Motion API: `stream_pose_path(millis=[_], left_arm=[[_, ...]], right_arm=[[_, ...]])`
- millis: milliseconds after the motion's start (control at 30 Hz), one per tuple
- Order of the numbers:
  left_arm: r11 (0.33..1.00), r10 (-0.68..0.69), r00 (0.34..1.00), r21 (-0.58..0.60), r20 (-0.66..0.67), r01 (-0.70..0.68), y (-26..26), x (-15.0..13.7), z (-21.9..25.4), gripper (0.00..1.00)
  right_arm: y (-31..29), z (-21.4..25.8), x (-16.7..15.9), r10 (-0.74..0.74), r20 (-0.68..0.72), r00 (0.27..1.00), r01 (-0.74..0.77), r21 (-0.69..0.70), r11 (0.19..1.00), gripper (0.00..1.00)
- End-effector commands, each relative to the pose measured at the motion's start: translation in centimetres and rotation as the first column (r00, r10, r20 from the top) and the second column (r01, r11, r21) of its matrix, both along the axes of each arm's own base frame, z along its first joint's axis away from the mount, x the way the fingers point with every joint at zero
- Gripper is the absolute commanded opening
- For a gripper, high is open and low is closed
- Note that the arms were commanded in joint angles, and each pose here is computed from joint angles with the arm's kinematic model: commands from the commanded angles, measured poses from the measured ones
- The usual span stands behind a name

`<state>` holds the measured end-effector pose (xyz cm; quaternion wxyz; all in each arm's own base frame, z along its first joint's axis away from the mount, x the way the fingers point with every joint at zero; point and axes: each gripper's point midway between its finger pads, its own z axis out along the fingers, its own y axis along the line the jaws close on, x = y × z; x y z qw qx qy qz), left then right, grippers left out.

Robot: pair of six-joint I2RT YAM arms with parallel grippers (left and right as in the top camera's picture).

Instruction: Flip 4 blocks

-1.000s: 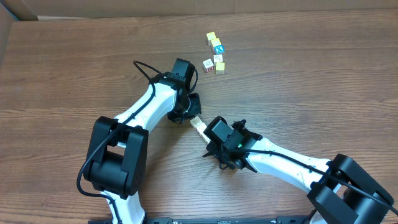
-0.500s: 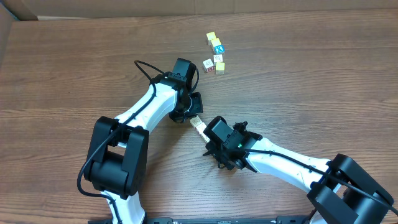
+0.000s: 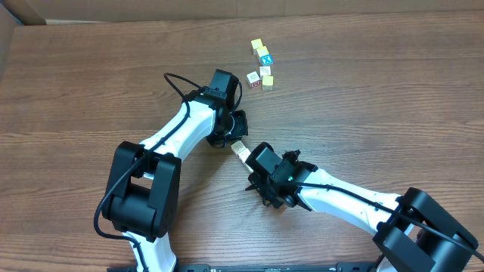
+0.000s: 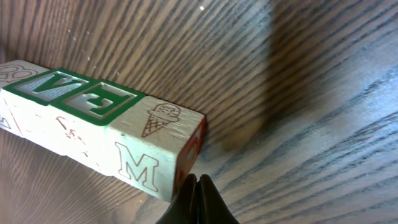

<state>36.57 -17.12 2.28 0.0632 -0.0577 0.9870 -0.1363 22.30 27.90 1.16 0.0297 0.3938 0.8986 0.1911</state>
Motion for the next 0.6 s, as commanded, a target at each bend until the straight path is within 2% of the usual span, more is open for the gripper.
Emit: stream_pose_path(millis=[0,267,400,567], left_arm=[[1.0,-0.024,1.0,-0.001,0.011,0.024,-0.3,0.5,-0.1,0.04],[1.0,0.007,0.999,0.024,0.032,-0.008,1.0,2.3,2.4,0.04],[0.997,0.017,1.0,0.081,0.012,-0.018,2.1,1.7,2.1,0.04],[0.995,0.012,1.0,0.096,-0.023,-0.01,2.2,0.6,0.9,0.04]], right_arm=[[-0.2,-0.4,-0.5,-0.008,-0.018,1.0,0.008,-0.011,1.0,0.04],[-1.0,0.0,-0.9,0.001,-0.025,1.0,-0.002,-0.038,0.999,0.04],[-1.4,0.2,-0.4,0.024,0.011,1.0,-0.024,-0.063,0.998,0.04],[-2.0,0.2,0.4,0.005,0.055,0.998,0.001,-0.098,0.995,0.04]])
